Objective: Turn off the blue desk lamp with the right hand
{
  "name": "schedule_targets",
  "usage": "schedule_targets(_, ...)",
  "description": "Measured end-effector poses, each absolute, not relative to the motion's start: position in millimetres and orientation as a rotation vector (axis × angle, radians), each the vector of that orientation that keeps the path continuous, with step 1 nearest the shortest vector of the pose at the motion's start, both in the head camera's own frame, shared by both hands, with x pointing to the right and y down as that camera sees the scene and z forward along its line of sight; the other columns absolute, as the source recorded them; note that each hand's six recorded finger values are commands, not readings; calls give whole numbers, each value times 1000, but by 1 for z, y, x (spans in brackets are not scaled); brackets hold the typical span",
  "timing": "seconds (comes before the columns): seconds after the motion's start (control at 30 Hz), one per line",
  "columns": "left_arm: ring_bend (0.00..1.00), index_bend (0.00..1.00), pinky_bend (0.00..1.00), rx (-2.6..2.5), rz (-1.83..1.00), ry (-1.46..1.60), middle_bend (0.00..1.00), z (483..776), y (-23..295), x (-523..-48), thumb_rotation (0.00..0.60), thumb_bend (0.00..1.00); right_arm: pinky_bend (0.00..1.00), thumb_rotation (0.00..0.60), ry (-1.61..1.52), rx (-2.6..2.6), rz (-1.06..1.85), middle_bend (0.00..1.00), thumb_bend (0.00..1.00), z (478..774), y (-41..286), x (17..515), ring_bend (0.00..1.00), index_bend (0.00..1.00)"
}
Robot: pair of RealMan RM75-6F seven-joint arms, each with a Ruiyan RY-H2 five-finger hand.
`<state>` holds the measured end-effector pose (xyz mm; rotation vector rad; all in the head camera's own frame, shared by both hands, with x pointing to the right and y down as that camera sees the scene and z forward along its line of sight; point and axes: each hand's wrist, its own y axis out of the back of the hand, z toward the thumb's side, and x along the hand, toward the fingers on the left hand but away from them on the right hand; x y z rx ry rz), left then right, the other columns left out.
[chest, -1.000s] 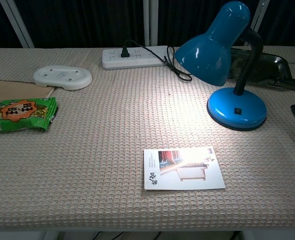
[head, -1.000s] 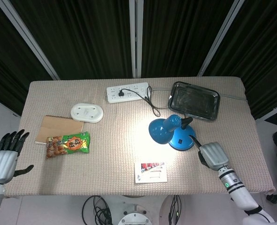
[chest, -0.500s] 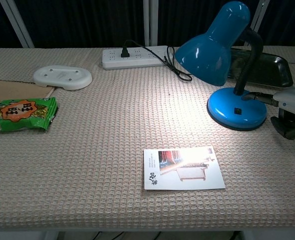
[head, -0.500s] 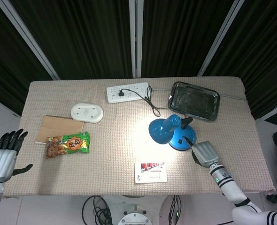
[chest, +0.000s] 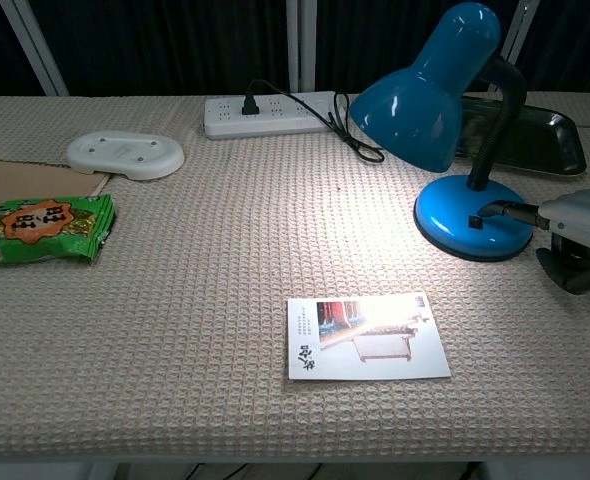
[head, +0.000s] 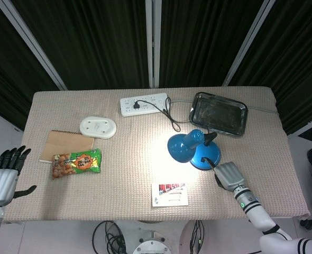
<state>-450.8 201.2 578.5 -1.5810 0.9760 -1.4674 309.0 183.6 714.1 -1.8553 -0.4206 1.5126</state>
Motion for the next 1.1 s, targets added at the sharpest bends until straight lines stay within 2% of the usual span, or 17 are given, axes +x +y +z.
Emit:
schedule_targets(0.9, 0, 0, 0, -1584, -1468, 985, 0, 579, 200, -454, 600, 0, 1000, 600, -322, -1818, 1583, 1000, 764, 730, 189, 311, 967, 0)
schedule_targets(1.1, 0, 0, 0, -1583, -1465, 989, 0, 578, 200, -455, 600, 0, 1000, 600, -358, -1796, 1568, 1000, 764, 725, 184, 310, 966, 0)
